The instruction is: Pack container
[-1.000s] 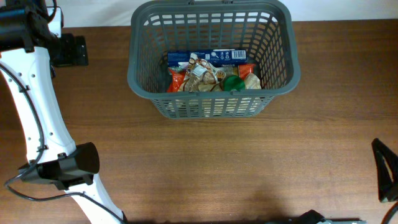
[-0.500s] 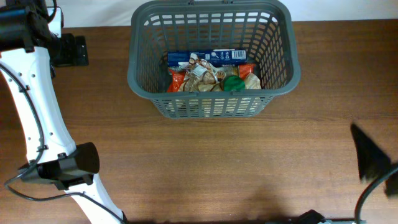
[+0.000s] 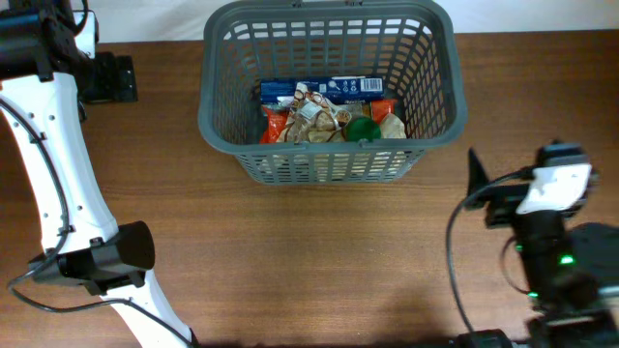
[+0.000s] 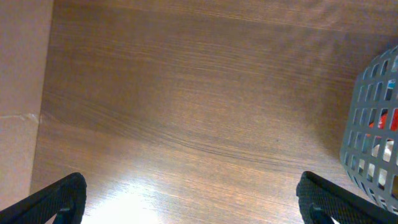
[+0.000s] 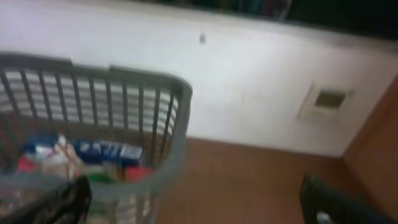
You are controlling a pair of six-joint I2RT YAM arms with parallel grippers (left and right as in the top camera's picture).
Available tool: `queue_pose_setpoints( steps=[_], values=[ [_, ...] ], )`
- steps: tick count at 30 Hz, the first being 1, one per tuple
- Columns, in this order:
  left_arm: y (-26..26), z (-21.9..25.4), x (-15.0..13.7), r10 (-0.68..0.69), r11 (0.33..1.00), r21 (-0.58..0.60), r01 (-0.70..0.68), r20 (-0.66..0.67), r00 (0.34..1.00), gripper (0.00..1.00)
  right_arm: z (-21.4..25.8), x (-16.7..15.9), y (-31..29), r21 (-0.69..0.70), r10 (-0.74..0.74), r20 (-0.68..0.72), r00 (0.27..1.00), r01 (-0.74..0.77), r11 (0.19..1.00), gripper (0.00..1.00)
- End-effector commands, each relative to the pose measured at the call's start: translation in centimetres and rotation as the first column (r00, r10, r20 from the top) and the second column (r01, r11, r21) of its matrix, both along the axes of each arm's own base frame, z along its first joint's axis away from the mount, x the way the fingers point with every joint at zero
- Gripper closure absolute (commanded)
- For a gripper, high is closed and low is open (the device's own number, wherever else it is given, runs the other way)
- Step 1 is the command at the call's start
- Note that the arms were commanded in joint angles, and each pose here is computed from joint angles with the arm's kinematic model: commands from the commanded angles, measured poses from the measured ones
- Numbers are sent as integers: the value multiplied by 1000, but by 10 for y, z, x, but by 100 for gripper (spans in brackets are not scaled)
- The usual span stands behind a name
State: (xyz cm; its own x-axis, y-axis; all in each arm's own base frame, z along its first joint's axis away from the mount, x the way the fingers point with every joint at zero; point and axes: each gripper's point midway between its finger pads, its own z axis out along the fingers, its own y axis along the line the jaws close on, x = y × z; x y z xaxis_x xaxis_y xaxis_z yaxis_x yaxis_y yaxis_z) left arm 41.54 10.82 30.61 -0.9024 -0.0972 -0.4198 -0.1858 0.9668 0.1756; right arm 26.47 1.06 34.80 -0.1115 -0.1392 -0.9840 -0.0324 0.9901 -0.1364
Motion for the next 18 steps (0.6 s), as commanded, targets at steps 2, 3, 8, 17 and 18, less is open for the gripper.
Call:
queue_pose_setpoints(
  steps=[2,3,8,17,18],
  values=[
    [2,6,-4,18,1000,3,-18,15,1000,1,-64,-5,7,21,75,33,997,-76,997,1],
    [2,6,-4,18,1000,3,-18,15,1000,1,-84,-9,9,21,85,45,995,-86,996,1],
    [2,6,-4,18,1000,3,-18,15,1000,1,-116,-22,16,21,125,79,989,-127,992,1],
    [2,6,-4,18,1000,3,-18,15,1000,1,-141,-32,16,19,128,94,987,-130,991,1],
    [2,6,-4,18,1000,3,-18,15,1000,1,-146,-31,16,20,129,85,988,-131,991,1]
  ],
)
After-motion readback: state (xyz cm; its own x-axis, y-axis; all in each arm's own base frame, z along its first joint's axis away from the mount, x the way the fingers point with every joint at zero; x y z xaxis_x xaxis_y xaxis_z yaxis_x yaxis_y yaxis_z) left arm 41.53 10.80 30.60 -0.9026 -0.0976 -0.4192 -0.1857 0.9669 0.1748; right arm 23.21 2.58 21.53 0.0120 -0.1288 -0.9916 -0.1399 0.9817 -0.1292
